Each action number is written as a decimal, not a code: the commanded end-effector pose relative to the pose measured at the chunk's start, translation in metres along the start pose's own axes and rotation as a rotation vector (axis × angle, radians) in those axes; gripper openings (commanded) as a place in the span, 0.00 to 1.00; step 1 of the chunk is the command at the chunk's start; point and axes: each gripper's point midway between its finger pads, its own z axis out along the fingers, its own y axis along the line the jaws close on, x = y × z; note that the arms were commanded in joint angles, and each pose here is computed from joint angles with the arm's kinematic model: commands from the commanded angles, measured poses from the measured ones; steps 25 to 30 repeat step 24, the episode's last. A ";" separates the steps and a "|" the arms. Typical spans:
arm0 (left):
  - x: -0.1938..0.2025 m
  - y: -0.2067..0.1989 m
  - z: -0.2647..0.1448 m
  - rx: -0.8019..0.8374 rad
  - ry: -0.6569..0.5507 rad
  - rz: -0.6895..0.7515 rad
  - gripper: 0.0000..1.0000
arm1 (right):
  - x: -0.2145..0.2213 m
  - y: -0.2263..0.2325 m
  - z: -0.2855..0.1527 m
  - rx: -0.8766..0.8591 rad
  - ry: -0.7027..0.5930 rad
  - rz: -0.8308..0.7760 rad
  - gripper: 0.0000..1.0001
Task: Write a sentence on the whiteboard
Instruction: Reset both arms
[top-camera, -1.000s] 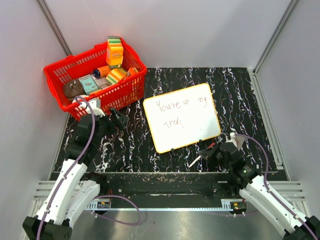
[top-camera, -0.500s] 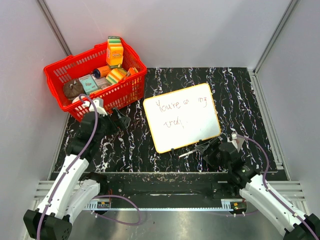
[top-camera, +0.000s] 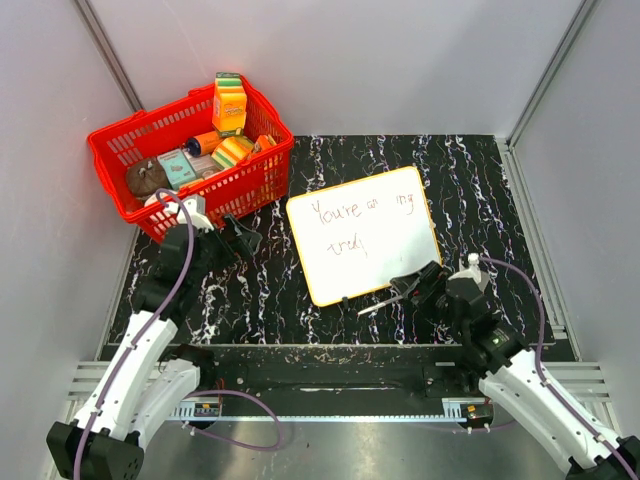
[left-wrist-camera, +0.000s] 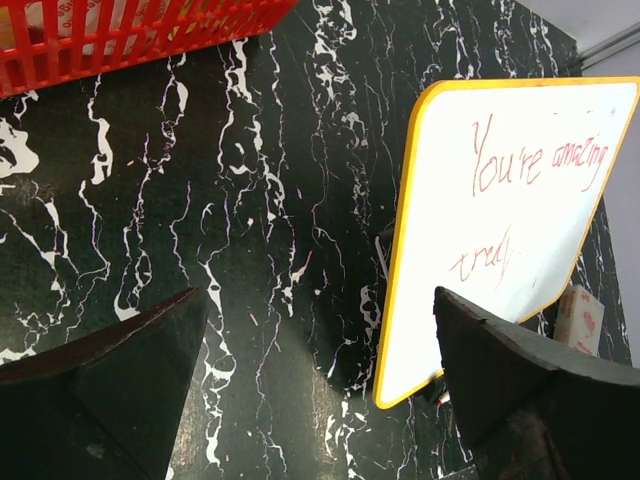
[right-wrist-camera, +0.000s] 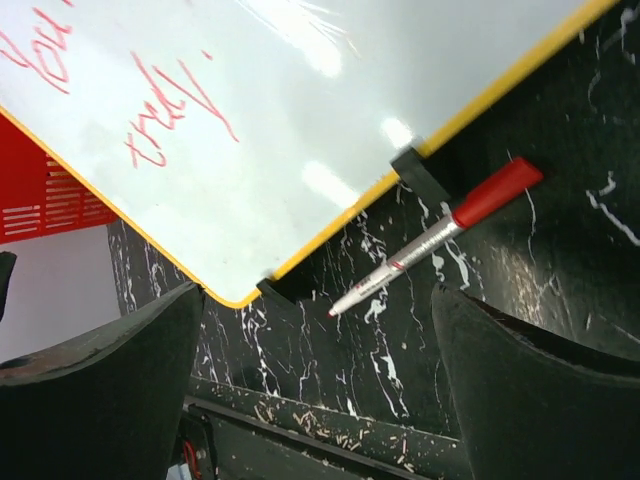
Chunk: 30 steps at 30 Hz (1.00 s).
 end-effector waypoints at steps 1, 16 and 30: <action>-0.008 0.003 0.002 -0.020 -0.042 -0.014 0.99 | -0.041 0.028 -0.011 -0.020 -0.144 -0.170 1.00; -0.030 0.037 0.000 -0.173 -0.204 0.057 0.99 | -0.152 0.058 -0.052 0.196 -0.560 -0.591 1.00; -0.054 0.056 -0.014 -0.253 -0.384 0.127 0.99 | -0.175 0.068 -0.058 0.091 -0.817 -0.682 1.00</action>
